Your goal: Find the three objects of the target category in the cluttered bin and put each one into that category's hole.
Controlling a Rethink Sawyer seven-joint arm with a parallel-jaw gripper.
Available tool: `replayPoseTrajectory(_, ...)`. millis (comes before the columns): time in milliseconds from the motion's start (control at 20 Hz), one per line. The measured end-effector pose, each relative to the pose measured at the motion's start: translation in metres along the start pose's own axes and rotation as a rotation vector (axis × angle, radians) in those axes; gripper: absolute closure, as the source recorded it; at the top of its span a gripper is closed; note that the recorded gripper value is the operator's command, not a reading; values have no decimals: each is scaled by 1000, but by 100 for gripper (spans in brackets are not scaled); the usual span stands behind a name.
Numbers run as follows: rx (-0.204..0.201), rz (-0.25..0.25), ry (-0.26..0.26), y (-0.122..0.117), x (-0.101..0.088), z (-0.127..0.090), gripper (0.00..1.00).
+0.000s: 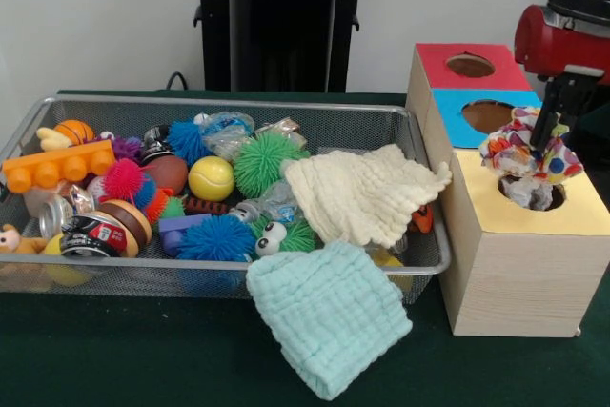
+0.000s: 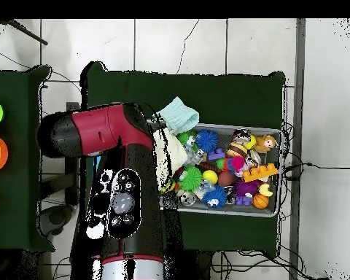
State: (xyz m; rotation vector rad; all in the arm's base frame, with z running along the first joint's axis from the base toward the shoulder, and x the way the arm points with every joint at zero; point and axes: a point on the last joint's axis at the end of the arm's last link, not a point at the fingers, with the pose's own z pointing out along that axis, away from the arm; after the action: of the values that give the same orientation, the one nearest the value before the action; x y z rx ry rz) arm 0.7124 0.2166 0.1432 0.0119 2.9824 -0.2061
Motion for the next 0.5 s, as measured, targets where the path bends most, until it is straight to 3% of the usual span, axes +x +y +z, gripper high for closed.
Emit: replayPoseTrajectory(500, 6, 17, 6, -4, 1, 6, 100)
